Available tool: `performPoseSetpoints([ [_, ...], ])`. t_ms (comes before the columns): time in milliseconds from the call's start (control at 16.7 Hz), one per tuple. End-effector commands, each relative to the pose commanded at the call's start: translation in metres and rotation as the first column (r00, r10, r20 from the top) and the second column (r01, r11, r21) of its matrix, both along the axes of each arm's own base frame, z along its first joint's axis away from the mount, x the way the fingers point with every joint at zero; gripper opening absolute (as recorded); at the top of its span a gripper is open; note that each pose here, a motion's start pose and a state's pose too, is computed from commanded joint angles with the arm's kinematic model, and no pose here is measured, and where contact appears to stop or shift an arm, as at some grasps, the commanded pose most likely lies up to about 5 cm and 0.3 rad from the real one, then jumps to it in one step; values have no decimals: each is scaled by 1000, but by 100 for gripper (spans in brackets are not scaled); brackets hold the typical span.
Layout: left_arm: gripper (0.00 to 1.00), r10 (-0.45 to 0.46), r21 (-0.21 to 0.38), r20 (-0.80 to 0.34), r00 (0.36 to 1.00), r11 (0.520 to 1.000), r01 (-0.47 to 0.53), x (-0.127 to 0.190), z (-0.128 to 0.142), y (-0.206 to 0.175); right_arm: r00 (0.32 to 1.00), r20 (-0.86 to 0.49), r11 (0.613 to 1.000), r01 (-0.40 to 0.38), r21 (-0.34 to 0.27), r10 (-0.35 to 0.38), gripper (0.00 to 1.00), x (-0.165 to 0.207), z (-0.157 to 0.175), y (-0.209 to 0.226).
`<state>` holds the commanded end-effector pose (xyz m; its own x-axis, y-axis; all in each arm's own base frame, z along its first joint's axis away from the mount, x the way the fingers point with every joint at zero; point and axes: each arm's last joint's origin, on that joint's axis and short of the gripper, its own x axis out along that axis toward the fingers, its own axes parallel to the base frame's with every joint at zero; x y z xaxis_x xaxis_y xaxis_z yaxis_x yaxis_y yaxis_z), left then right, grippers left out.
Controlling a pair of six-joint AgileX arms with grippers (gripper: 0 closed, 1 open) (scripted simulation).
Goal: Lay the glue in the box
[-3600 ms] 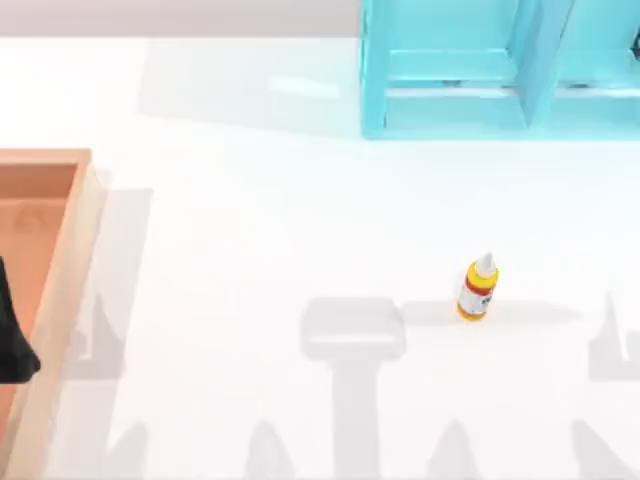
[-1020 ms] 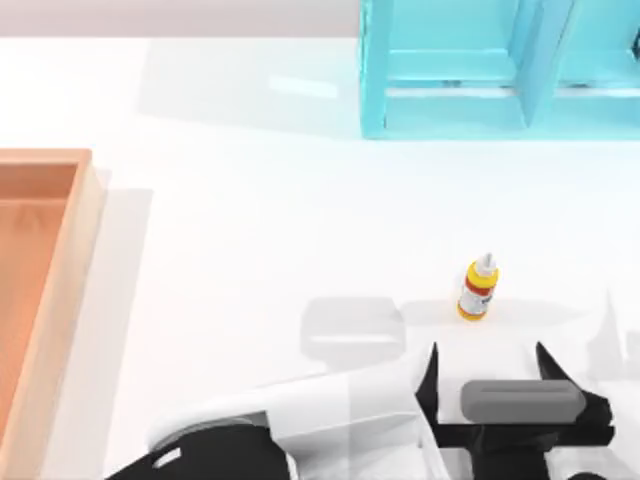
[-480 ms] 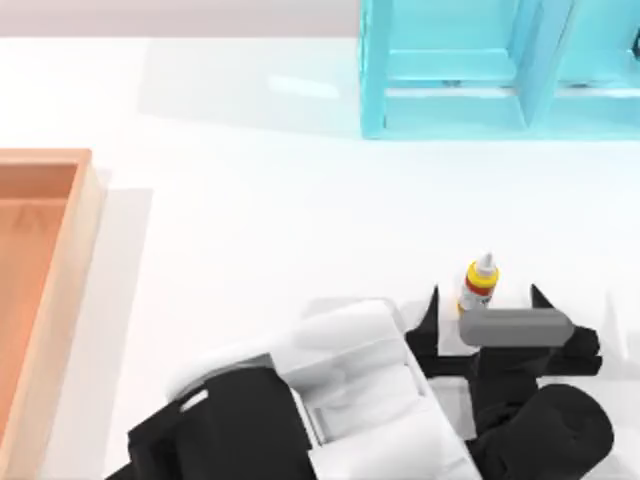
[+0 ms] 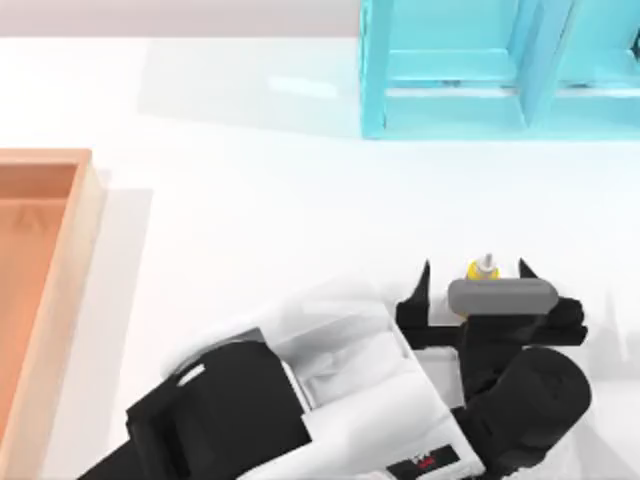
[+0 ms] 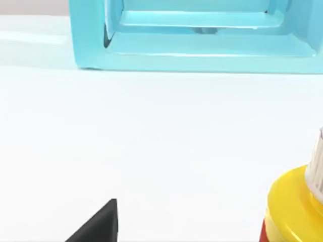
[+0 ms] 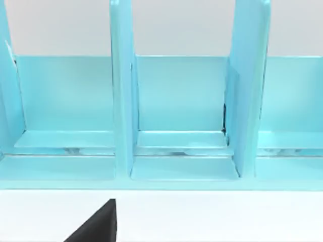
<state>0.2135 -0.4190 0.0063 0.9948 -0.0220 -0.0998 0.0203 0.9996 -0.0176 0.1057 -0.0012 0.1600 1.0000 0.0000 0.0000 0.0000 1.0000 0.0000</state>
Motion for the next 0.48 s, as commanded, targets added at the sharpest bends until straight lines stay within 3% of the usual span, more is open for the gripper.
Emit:
performPoseSetpoints([
  [480, 32, 0, 0, 0, 1000, 1000, 0, 0, 0, 0, 1000, 0, 1000, 0, 0, 0, 100, 0, 0, 0],
])
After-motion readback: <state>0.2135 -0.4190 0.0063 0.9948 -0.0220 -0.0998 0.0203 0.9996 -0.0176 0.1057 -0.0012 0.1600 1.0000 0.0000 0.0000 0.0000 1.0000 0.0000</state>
